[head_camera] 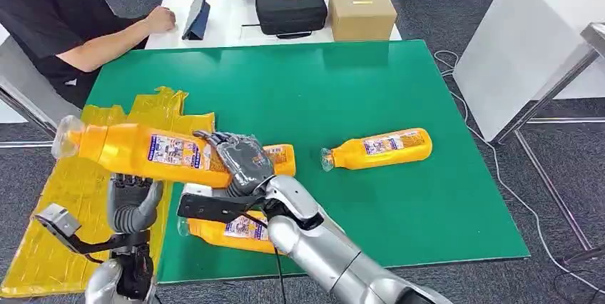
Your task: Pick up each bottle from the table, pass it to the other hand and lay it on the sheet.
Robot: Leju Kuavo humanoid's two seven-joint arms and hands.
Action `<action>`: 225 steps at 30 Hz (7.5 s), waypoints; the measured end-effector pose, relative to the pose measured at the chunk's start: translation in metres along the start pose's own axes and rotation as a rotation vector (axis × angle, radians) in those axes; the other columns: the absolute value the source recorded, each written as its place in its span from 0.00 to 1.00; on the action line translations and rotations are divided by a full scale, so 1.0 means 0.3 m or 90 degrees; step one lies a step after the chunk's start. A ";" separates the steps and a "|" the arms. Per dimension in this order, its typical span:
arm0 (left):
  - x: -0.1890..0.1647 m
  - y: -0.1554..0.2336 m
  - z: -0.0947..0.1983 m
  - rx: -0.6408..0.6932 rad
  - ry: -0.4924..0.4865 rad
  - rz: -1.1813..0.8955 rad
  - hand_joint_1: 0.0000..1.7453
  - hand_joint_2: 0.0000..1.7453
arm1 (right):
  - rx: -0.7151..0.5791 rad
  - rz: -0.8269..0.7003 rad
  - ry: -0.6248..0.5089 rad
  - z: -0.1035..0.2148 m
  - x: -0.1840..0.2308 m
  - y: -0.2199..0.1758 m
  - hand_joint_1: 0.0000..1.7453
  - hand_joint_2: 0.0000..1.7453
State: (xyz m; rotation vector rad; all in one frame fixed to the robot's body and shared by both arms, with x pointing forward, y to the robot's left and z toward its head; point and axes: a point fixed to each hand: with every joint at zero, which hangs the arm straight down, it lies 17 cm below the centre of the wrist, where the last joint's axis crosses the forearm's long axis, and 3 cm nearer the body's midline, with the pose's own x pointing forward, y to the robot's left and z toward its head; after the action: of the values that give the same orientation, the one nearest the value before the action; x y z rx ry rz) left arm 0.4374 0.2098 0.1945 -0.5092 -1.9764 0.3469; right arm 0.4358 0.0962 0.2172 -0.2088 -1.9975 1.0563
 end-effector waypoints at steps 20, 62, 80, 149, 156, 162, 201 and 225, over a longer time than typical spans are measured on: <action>-0.017 -0.071 -0.021 -0.041 0.035 0.181 0.00 1.00 | 0.126 0.044 0.053 0.053 -0.052 0.258 1.00 1.00; -0.032 -0.099 -0.019 -0.036 0.055 0.160 1.00 1.00 | 0.105 0.087 0.081 0.072 -0.076 0.234 0.00 0.00; 0.144 0.077 0.086 0.071 -0.070 -0.162 1.00 1.00 | -0.158 0.030 0.081 0.317 -0.171 -0.267 0.00 0.00; -0.371 0.257 -0.009 -0.260 0.010 -1.295 0.00 0.00 | -0.066 0.003 0.036 0.269 -0.072 -0.290 0.00 0.00; -0.363 0.284 -0.001 -0.249 0.021 -1.290 0.00 0.00 | -0.064 0.002 0.036 0.278 -0.069 -0.284 0.00 0.00; -0.375 0.296 0.028 -0.255 0.031 -1.289 0.00 0.00 | -0.064 0.002 0.037 0.279 -0.069 -0.283 0.00 0.00; 0.557 0.202 0.103 0.314 -0.322 -0.338 0.00 0.00 | 0.210 0.059 0.209 0.576 -0.289 0.200 0.00 1.00; 0.588 0.141 0.135 0.323 -0.338 -0.270 0.00 0.00 | 0.251 0.295 0.326 0.627 -0.491 0.275 0.00 1.00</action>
State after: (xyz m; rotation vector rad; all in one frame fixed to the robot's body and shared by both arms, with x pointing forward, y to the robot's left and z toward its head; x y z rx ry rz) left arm 0.3407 0.3327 0.2947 0.3630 -2.3162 0.7375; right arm 0.3700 -0.0374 0.0130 -0.6775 -1.2771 1.4857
